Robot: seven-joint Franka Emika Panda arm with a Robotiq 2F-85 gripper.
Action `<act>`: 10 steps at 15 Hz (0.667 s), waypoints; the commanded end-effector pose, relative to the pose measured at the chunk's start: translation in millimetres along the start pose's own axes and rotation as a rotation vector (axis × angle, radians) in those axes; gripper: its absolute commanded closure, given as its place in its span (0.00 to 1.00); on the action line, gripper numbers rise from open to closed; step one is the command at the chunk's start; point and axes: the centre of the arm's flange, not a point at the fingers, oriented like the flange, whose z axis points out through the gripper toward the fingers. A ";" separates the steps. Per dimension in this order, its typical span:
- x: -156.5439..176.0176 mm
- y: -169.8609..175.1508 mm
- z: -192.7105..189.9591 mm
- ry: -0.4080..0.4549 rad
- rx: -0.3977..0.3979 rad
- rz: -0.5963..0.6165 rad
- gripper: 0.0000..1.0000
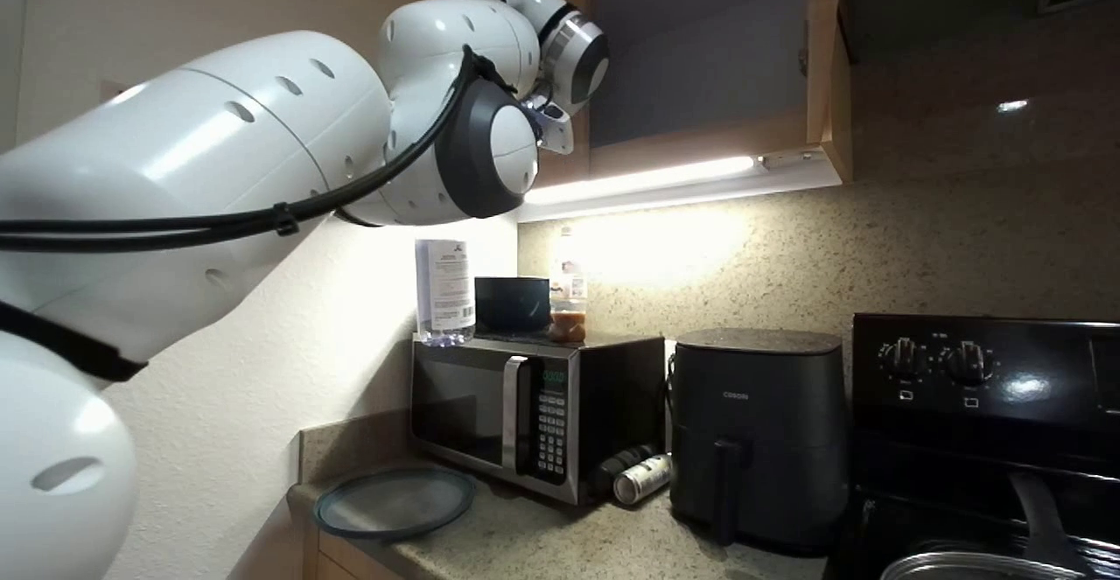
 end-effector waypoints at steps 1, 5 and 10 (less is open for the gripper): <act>-9.1 -3.4 -0.5 0.009 0.011 0.009 0.59; -16.1 -5.9 -0.4 0.018 0.015 0.014 0.59; -36.5 9.1 36.4 0.001 0.003 0.186 0.84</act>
